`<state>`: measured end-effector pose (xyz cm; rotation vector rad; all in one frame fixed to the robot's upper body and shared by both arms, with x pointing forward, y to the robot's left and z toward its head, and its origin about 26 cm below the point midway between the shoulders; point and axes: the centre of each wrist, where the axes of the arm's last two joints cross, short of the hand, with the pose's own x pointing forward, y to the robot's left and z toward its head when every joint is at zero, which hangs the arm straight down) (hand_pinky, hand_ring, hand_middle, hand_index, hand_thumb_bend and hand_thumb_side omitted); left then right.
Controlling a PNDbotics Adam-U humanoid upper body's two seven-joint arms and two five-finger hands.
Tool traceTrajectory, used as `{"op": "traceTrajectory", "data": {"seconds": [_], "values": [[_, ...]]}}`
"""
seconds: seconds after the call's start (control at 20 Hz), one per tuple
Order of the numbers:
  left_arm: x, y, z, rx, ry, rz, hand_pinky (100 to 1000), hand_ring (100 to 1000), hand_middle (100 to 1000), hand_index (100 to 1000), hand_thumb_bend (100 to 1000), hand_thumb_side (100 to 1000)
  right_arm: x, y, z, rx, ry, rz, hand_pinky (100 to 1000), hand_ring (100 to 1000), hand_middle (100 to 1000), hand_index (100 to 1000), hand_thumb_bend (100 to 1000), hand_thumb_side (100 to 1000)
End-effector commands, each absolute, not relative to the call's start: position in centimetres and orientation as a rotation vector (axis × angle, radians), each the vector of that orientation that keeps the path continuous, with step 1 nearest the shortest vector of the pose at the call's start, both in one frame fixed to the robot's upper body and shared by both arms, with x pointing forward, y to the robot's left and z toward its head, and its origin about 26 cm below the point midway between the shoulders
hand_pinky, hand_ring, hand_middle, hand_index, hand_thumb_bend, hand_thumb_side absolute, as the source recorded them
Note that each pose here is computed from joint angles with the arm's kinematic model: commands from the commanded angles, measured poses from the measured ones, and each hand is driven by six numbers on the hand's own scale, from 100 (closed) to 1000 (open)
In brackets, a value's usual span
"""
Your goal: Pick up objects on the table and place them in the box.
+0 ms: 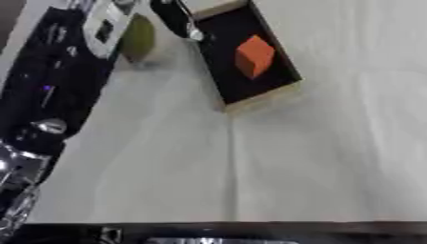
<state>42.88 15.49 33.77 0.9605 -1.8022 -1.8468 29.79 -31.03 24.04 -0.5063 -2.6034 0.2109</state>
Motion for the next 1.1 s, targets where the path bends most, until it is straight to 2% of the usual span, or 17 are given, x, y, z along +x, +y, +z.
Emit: {"op": "traceTrajectory", "data": {"seconds": [0.05, 0.3, 0.65, 0.9, 1.1], "values": [[41.7, 19.3, 36.3, 1.044, -1.788, -1.778, 910, 872, 820, 915, 563, 197, 29.4, -31.5, 25.0, -0.553, -2.627, 0.235, 856, 802, 715, 889, 100, 624], [41.2, 23.7, 36.3, 1.069, -1.694, -1.696, 912, 875, 823, 917, 578, 201, 29.4, -31.6, 25.0, -0.563, -2.628, 0.235, 856, 802, 715, 888, 100, 623], [42.1, 26.8, 34.5, 1.062, -1.520, -1.644, 914, 880, 827, 922, 600, 211, 29.4, -31.5, 24.9, -0.559, -2.628, 0.235, 856, 802, 715, 888, 100, 622], [43.2, 28.9, 32.7, 1.050, -1.376, -1.635, 927, 894, 849, 931, 576, 100, 29.4, -31.5, 24.8, -0.558, -2.625, 0.230, 857, 802, 714, 889, 100, 622], [43.8, 30.1, 31.5, 1.006, -1.306, -1.640, 933, 901, 860, 933, 573, 100, 29.4, -31.4, 24.8, -0.555, -2.623, 0.225, 857, 802, 713, 889, 100, 622]]}}
